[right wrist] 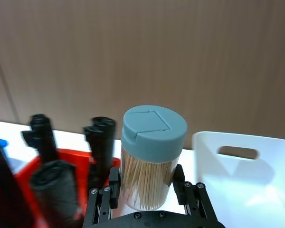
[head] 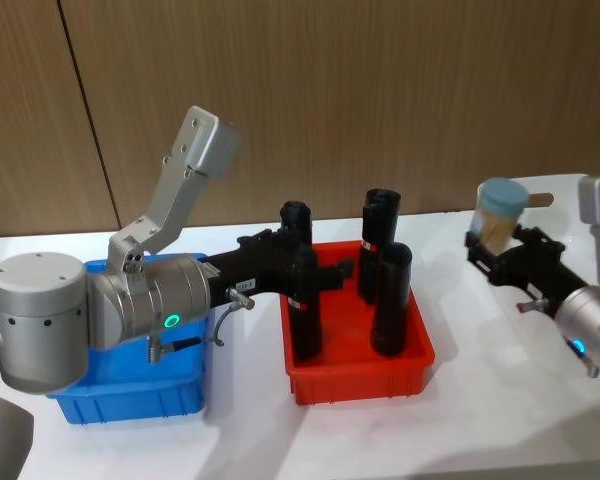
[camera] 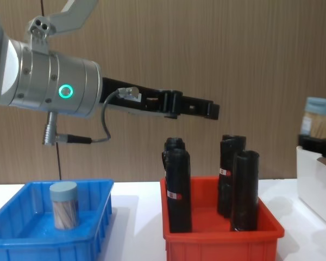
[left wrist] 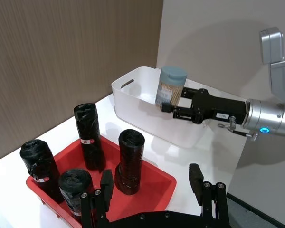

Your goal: Pick the cotton swabs from the blue box and place them into the white box.

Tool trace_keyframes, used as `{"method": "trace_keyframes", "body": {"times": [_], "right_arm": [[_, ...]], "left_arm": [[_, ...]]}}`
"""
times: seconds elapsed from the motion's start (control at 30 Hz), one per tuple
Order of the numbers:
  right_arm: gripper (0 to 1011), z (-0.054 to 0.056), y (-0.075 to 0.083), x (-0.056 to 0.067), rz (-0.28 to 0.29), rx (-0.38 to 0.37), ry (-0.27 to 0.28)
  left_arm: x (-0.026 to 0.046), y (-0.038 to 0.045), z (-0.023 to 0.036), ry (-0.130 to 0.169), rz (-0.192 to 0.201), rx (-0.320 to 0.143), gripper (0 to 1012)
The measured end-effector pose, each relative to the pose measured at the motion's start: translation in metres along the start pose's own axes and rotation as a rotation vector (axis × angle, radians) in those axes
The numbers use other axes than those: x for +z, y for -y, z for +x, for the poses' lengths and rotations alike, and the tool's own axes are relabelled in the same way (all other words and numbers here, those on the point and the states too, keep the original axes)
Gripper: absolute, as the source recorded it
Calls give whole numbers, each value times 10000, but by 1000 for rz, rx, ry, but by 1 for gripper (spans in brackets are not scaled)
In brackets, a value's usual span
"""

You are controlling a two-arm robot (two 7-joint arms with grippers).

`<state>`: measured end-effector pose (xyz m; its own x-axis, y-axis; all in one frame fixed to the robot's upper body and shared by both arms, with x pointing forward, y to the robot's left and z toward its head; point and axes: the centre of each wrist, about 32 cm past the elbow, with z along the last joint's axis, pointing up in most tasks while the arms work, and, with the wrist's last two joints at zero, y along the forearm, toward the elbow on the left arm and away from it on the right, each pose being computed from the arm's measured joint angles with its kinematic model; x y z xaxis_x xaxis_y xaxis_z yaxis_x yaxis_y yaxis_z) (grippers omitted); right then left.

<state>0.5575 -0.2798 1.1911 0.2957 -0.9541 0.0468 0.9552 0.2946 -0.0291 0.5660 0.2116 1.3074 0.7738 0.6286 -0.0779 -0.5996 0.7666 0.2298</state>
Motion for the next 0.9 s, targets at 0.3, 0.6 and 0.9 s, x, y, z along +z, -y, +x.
{"method": "trace_keyframes", "body": {"times": [0.3, 0.6, 0.9], "right_arm": [[661, 201, -20, -30, -19, -113, 17], [661, 388, -45, -102, -59, -195, 14], [677, 543, -60, -185, -97, -247, -7]], "left_arm": [[0, 0, 0, 0, 0, 0, 1004], [0, 0, 0, 0, 0, 0, 1004], [0, 0, 0, 0, 0, 0, 1004]]}}
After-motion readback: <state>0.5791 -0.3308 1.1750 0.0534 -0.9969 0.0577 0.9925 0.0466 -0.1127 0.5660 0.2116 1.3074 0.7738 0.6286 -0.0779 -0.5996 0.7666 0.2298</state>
